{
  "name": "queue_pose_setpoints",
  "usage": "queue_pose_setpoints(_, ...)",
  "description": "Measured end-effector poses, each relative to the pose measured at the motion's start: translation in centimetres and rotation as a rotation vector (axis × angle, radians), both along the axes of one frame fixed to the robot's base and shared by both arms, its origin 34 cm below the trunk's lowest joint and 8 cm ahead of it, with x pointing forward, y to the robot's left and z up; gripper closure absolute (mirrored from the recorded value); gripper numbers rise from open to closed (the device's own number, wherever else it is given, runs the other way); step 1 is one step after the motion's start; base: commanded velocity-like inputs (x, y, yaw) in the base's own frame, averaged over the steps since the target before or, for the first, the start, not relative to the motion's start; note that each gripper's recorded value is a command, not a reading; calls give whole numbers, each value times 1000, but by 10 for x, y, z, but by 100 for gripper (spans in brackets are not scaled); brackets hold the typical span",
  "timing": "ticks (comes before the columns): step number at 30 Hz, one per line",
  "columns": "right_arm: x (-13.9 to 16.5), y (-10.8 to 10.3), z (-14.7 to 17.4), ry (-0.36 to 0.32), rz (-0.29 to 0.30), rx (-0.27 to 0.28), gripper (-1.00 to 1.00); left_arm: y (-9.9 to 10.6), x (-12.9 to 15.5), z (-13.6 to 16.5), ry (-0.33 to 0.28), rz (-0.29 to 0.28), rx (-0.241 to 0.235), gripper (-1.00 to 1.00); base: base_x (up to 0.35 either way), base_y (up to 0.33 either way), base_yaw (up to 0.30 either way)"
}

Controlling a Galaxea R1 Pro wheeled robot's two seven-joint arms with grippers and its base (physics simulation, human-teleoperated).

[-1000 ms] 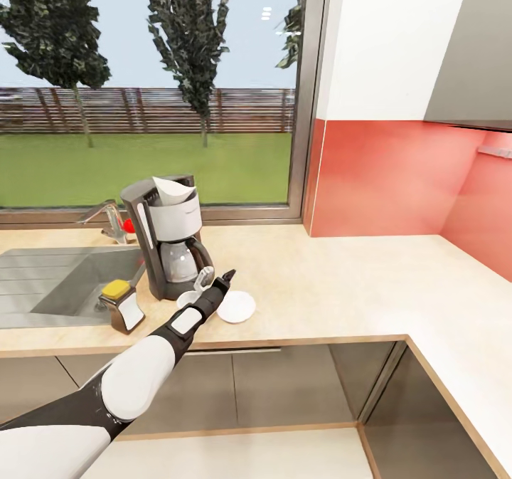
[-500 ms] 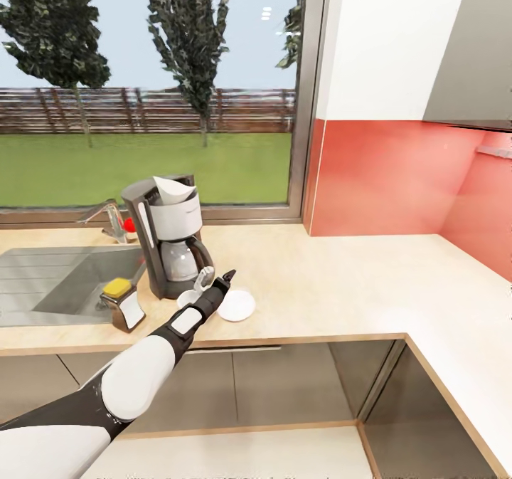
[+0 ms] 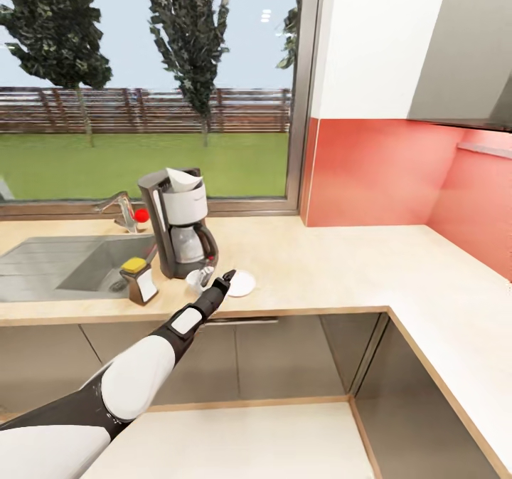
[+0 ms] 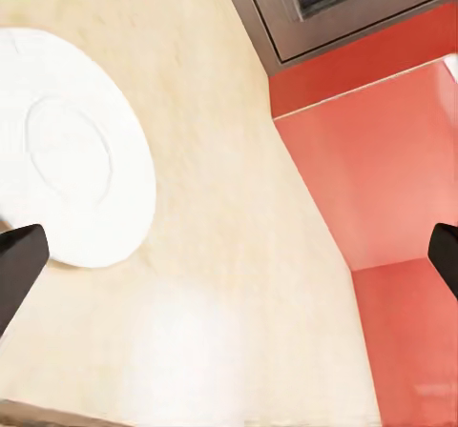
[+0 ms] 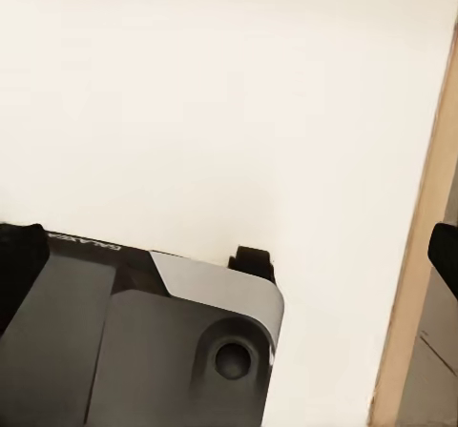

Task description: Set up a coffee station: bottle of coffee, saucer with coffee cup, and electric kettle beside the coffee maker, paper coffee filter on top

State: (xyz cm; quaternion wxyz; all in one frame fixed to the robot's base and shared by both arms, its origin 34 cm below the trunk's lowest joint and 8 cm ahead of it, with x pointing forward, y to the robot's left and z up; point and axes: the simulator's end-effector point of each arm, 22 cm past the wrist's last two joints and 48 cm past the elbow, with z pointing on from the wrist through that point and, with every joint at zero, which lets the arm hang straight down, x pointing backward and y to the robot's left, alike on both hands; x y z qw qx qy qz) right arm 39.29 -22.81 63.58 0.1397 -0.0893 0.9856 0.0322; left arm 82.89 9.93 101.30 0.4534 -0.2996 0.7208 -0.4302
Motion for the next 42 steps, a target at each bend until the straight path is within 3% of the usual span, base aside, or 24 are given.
queue_pose_setpoints(14, 0, 1, 0, 0, 0, 1, -100, -2, -2, -2, 1, -7, -4, -100, -332, 0, 0)
queue_pose_setpoints(19, 0, 1, 0, 0, 0, 1, -100, -8, -23, -25, 11, -32, -29, -100, -267, 0, 0)
queue_pose_setpoints(24, 0, 0, 0, 0, 0, 0, -100, -10, -63, -62, 10, -67, -72, -100, -100, 0, 0)
queue_pose_setpoints(28, 0, 0, 0, -1, -1, 0, -100, 10, -93, -98, 41, -61, -67, -100, -18, 0, 0)
queue_pose_setpoints(31, 0, 0, 0, -1, 0, 0, -100, 34, -123, -134, 89, -54, -36, -100, -3, 0, 0)
queue_pose_setpoints(32, 0, 1, 0, -1, 0, 0, -100, 63, -148, -164, 136, -33, -2, -100, 0, 0, 0)
queue_pose_setpoints(34, 0, 0, 0, -1, -1, 0, -100, 90, -191, -203, 205, -21, 30, -100, 0, 0, 0)
queue_pose_setpoints(37, 0, 0, 0, -1, -1, -1, -100, 109, -216, -220, 226, -18, 44, -100, 0, 0, 0)
queue_pose_setpoints(38, 0, 0, 0, -2, -1, 0, -100, 126, -241, -234, 243, -14, 56, -100, 0, 0, 0)
queue_pose_setpoints(39, 0, 0, 0, -2, -1, -1, -100, 130, -251, -239, 254, -16, 63, -100, 0, 0, 0)
queue_pose_setpoints(42, 0, 0, 0, -2, -1, -1, -100, 156, -282, -257, 288, -7, 109, -100, 0, 0, 0)
